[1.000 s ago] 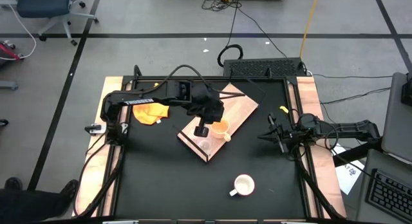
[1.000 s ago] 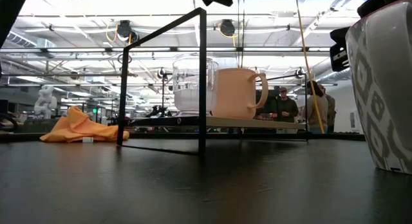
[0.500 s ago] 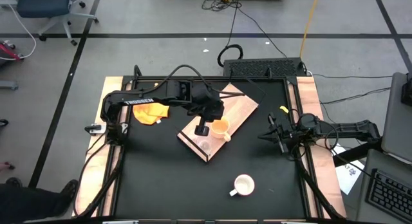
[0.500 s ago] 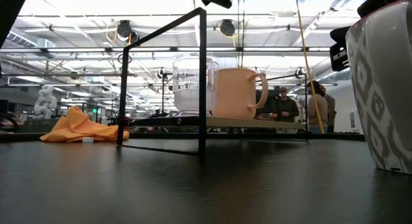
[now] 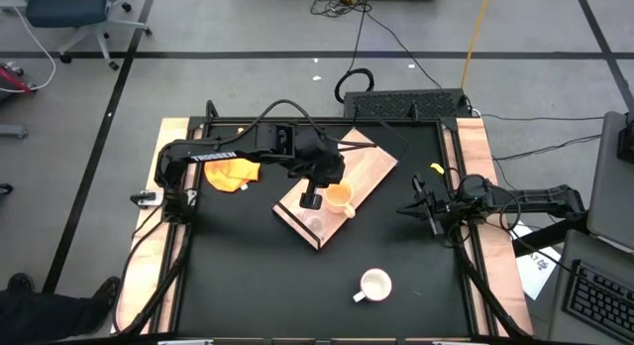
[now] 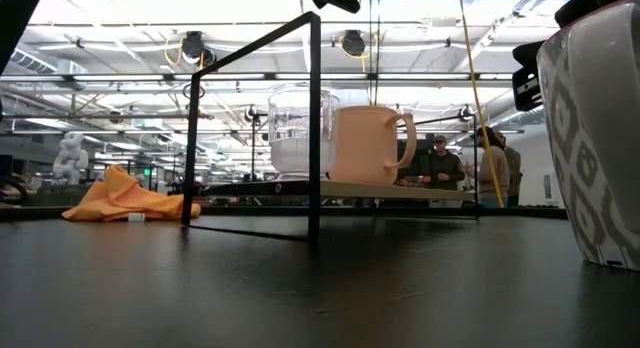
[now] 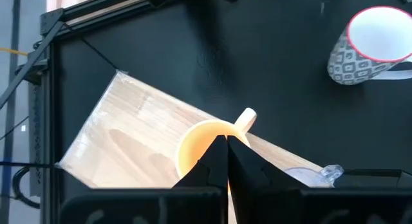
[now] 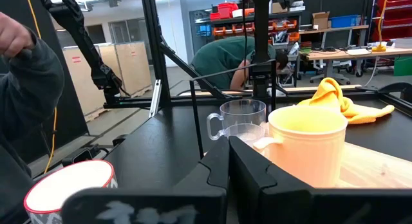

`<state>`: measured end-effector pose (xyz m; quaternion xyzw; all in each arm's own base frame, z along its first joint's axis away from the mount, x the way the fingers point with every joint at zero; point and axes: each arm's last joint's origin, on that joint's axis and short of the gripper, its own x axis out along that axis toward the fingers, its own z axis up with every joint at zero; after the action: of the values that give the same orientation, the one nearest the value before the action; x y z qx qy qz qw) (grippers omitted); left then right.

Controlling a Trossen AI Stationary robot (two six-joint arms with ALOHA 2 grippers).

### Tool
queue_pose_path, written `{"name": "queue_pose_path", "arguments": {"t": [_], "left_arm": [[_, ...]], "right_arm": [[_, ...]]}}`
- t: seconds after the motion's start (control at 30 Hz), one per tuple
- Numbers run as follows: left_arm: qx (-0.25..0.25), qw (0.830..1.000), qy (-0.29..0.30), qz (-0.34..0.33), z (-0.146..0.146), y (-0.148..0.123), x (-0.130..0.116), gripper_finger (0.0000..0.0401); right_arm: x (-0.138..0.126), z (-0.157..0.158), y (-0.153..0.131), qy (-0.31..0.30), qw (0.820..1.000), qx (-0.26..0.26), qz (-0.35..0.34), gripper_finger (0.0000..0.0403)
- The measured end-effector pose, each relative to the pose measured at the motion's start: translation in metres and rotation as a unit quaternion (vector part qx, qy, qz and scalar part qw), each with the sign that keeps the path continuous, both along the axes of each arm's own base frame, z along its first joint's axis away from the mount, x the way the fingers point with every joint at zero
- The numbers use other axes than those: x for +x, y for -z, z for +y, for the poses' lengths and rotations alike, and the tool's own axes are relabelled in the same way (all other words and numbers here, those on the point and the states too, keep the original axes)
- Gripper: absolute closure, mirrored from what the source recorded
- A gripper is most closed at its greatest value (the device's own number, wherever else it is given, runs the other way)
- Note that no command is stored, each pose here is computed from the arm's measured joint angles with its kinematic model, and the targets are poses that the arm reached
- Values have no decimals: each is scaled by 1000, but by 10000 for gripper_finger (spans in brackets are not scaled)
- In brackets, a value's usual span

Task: Stack small to large cups/mugs on shelf
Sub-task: Put the gray mug on the shelf

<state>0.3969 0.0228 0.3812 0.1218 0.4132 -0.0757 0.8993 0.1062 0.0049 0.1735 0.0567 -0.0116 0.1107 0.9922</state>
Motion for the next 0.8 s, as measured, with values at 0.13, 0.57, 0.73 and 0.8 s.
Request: {"name": "queue_pose_path", "arguments": {"t": [0.13, 0.57, 0.73, 0.8], "left_arm": [[31, 999, -23, 2, -3, 0, 0, 400], [68, 997, -31, 7, -39, 1, -1, 401], [90, 995, -36, 14, -50, 2, -3, 401], [96, 994, -41, 17, -53, 2, -4, 401]], "right_arm": [[0, 0, 0, 0, 1000, 0, 0, 403], [0, 0, 0, 0, 1000, 0, 1, 403], [0, 0, 0, 0, 1000, 0, 1, 403], [0, 0, 0, 0, 1000, 0, 1, 403]]}}
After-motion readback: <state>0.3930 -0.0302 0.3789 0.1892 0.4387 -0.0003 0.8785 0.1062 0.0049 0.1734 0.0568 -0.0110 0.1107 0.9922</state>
